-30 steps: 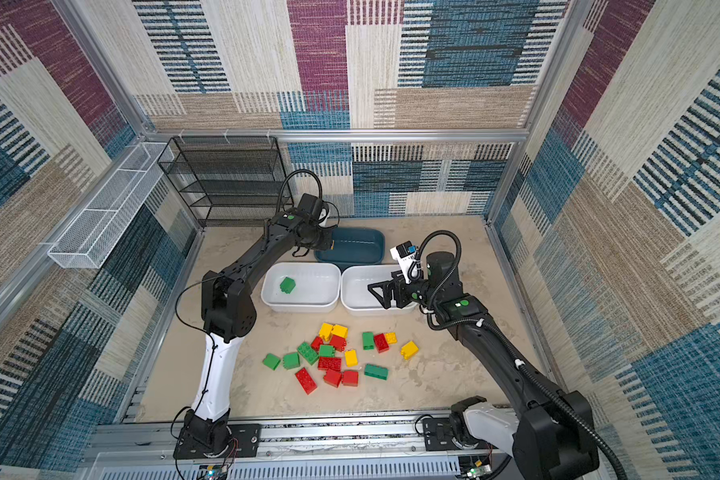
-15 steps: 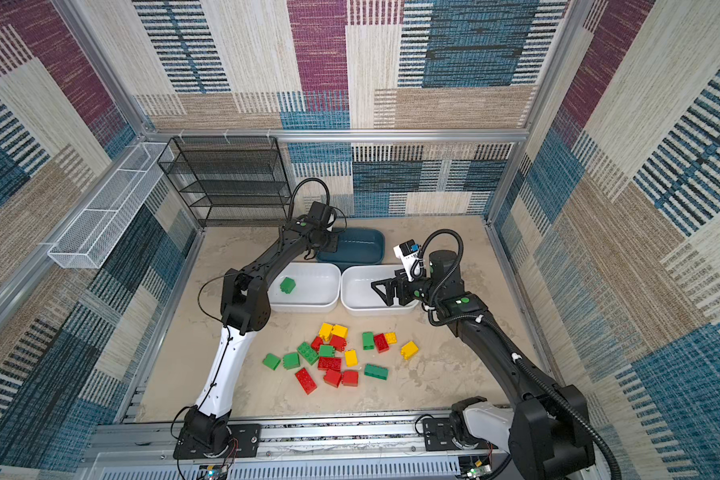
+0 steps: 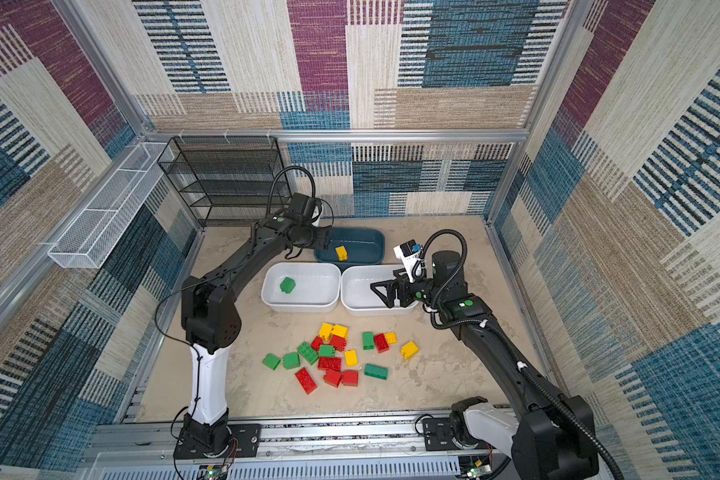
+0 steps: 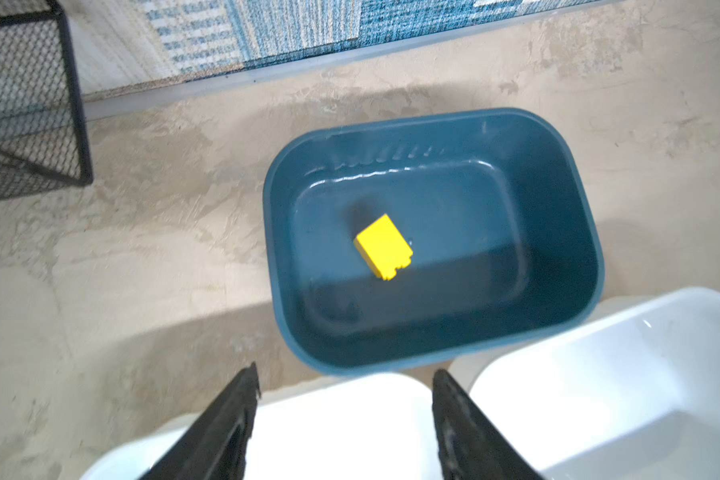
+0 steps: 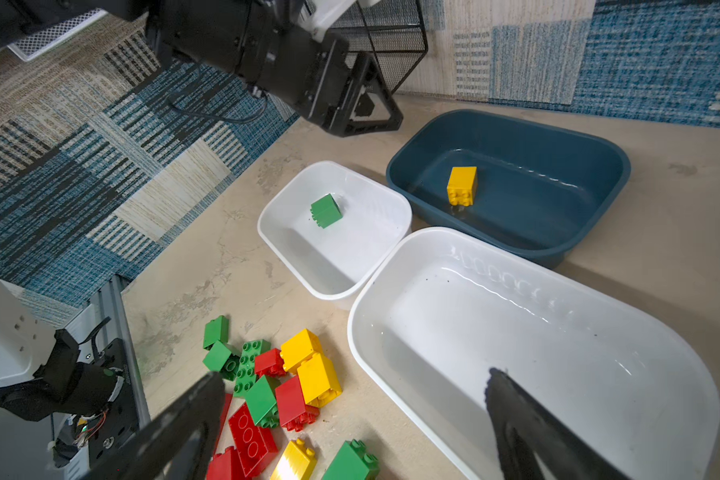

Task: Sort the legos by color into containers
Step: 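Return the left gripper to the pile and grasp a green brick, then drop the green brick from the left gripper into the white bin, then move the left gripper back to the pile and lower onto a green brick, then lower the green brick into the white bin and open the left gripper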

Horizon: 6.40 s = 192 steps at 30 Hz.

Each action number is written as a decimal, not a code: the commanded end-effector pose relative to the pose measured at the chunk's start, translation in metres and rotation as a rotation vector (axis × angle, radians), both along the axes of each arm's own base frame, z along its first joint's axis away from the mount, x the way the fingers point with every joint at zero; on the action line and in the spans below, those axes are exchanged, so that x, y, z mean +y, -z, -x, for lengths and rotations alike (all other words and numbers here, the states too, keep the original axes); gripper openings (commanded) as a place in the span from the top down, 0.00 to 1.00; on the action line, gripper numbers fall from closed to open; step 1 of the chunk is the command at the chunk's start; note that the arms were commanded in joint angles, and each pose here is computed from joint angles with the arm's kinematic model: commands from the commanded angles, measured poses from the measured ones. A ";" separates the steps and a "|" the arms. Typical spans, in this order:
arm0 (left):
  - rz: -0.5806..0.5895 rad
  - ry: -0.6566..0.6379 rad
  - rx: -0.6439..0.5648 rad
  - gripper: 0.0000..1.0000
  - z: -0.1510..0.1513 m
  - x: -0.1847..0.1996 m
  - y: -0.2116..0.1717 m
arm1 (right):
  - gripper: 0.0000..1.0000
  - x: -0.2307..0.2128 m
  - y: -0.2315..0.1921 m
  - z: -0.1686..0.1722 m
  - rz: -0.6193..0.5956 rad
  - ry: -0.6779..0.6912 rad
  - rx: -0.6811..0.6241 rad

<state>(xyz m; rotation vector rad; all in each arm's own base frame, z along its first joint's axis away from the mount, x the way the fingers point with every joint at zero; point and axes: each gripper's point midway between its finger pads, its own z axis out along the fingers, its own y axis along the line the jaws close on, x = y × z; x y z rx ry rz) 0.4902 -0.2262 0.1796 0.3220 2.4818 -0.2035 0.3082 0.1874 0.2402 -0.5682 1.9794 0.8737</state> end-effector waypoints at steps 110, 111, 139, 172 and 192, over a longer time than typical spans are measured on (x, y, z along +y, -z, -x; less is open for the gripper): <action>-0.212 -0.218 0.305 0.38 0.107 0.077 0.071 | 0.01 0.016 0.014 0.011 -0.028 -0.064 0.020; -0.190 -0.214 0.305 0.37 0.115 0.075 0.064 | 0.01 0.016 0.013 0.011 -0.029 -0.063 0.019; -0.310 0.700 0.515 0.35 0.289 0.064 0.116 | 0.01 0.020 0.016 0.017 -0.065 -0.092 0.035; -0.329 0.682 0.295 0.73 0.255 0.050 0.048 | 0.01 0.018 0.022 0.017 -0.053 -0.077 0.030; -0.262 0.072 0.239 0.75 0.071 0.052 0.066 | 0.01 0.018 0.018 0.011 -0.057 -0.062 0.012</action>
